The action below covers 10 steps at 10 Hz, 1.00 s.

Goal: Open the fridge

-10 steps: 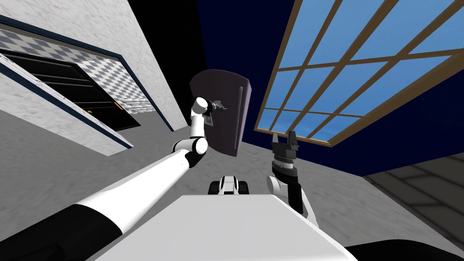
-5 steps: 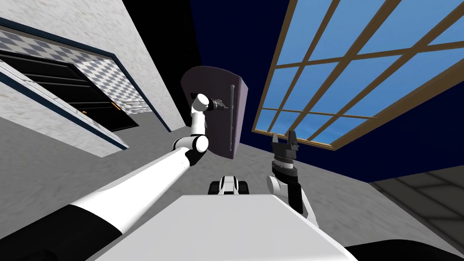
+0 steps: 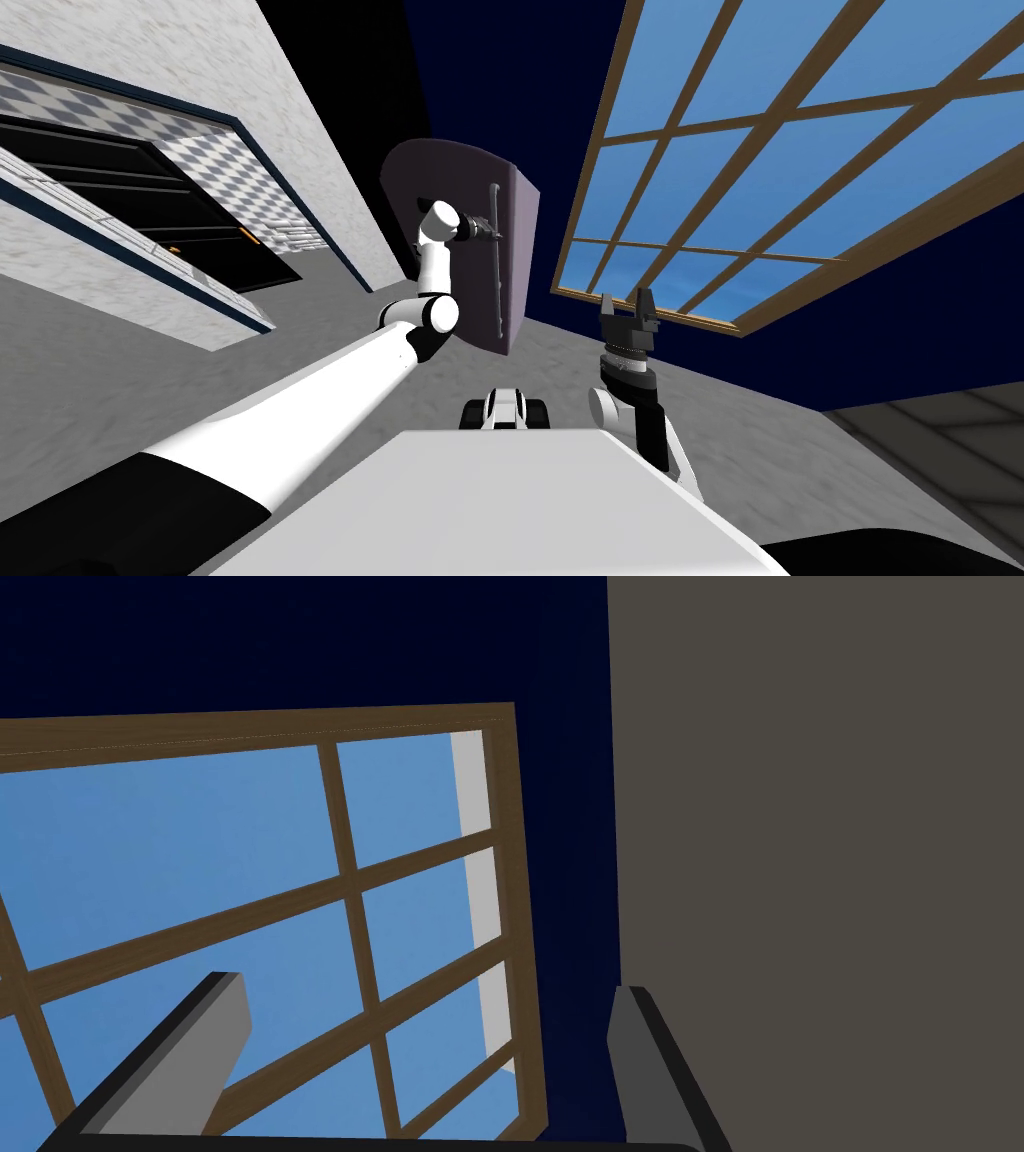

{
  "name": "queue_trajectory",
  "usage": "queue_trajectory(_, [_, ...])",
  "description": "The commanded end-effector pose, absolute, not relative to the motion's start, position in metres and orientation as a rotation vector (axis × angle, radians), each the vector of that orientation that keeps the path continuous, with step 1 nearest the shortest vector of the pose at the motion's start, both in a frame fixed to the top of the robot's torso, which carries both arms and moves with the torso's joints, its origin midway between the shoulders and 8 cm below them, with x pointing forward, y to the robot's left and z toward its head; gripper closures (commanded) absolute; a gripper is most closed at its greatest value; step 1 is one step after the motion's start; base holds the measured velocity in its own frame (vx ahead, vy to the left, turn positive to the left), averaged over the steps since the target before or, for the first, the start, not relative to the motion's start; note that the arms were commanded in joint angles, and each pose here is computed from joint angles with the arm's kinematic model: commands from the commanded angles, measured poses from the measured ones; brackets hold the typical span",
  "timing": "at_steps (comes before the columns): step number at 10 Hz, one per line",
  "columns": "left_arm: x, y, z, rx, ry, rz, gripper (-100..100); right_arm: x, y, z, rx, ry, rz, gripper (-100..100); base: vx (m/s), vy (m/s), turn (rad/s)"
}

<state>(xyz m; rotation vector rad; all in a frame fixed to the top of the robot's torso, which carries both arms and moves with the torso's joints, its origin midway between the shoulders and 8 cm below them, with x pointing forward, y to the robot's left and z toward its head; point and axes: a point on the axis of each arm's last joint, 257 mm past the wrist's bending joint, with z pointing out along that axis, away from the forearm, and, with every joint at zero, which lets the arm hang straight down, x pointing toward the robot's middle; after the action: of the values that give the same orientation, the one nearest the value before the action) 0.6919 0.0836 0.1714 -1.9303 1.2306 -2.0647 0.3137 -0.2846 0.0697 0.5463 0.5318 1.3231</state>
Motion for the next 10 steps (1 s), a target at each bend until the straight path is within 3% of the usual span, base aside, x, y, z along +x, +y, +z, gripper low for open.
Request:
queue_trajectory(1, [0.692,0.083,0.172,-1.93,1.231,-2.064,100,0.314,-0.285,0.07,0.546,0.532,1.323,0,0.007,-0.008,-0.005])
queue_trajectory(3, [0.679,0.06,0.171,-1.924,1.322,-2.093,100,0.314,-0.285,0.07,0.546,0.532,1.323,0,-0.117,0.184,-0.021])
queue_trajectory(10, [0.625,-0.011,0.177,-1.829,1.647,-2.198,100,0.314,-0.285,0.07,0.546,0.532,1.323,0,-0.191,0.36,-0.029])
